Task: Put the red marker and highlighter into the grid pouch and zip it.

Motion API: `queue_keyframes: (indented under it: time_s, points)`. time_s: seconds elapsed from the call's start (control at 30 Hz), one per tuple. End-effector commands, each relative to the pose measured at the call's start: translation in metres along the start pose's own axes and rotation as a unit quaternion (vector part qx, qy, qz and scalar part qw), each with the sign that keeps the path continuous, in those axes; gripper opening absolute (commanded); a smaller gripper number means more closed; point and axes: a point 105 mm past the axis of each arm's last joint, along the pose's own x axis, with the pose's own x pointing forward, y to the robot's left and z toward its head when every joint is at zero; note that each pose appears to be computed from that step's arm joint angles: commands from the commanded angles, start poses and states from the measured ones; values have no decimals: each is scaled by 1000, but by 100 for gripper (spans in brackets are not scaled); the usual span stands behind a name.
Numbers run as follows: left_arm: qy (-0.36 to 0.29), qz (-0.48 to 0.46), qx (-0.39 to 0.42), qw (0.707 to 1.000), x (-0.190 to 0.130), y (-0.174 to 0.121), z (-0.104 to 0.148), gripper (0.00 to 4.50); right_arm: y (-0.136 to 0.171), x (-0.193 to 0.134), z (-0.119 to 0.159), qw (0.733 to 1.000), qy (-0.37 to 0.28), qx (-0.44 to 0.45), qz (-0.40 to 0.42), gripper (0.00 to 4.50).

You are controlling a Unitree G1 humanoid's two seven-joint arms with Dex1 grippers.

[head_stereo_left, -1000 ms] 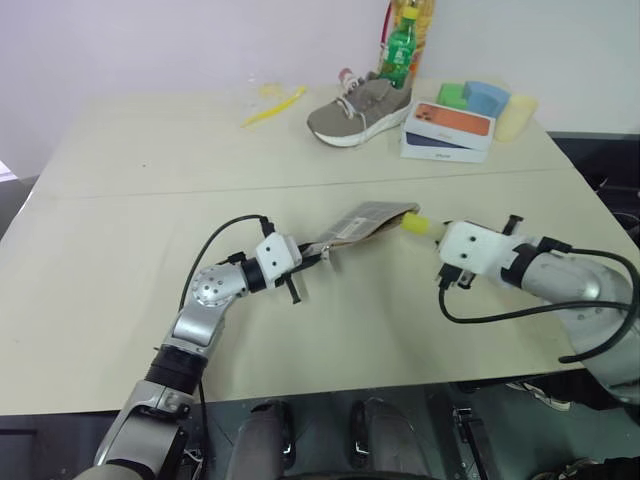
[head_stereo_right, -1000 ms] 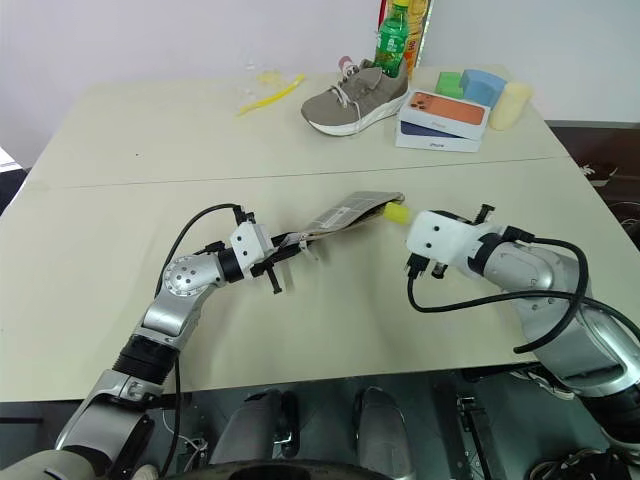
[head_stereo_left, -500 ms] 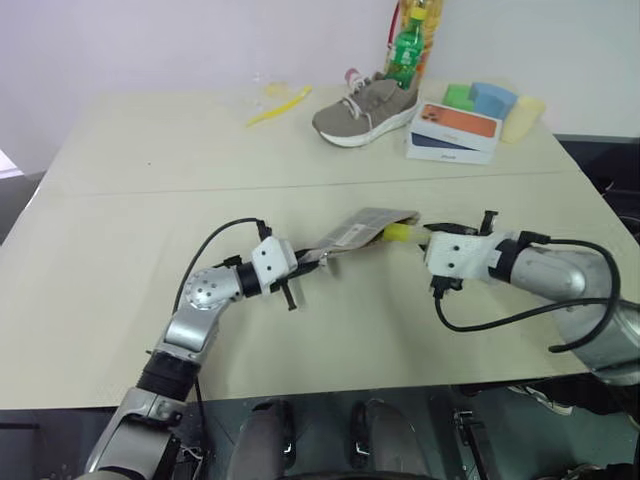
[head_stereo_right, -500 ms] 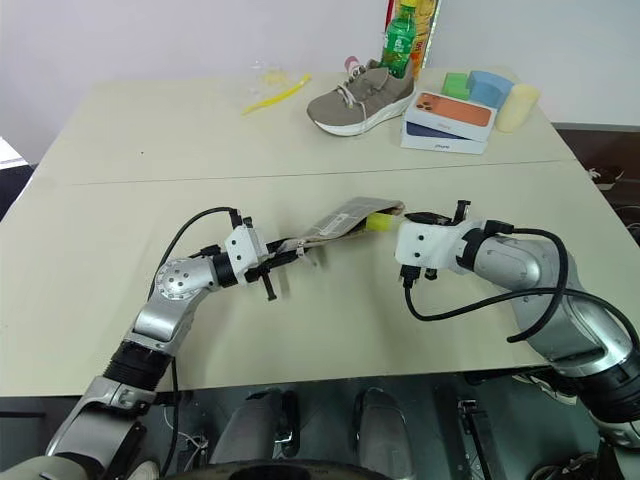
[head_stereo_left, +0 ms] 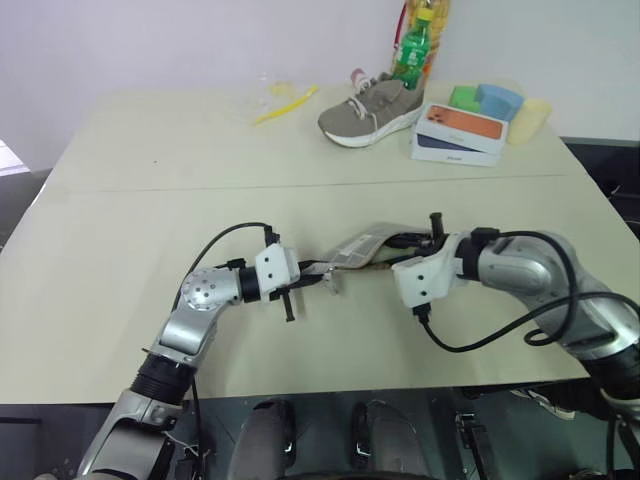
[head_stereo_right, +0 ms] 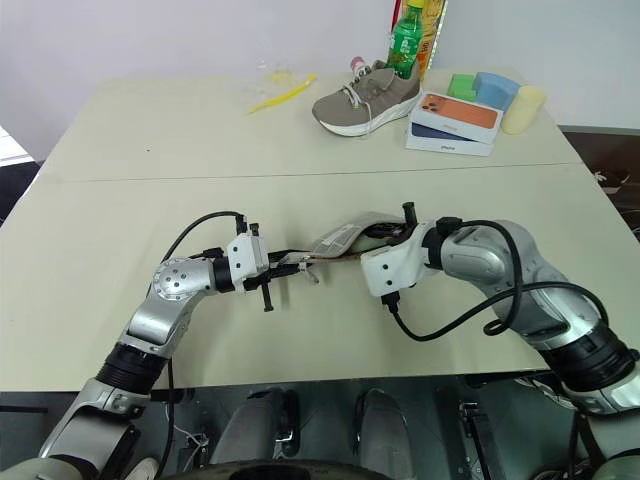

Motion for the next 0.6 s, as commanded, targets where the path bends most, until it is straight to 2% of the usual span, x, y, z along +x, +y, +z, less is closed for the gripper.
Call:
queue_keyframes:
  time_s: [0.03,0.13,0.17,0.3,0.47,0.6]
  points:
    - [-26,-3,22,999,3,2,18,0,-14,0,7,1000,-18,3,-23,84]
    - [-26,2,20,999,2,2,19,0,-14,2,9,999,-26,19,-16,84]
    - [-25,5,20,999,2,2,19,0,-15,1,9,999,-28,24,-19,190]
    - [-19,30,13,999,-2,8,16,0,-27,-5,9,996,-38,54,-62,385]
    - [-24,124,-12,992,-9,35,10,0,-61,-32,7,964,-86,206,-145,385]
    - [-41,195,-38,979,-5,55,9,0,-82,-46,7,904,-144,353,-194,385]
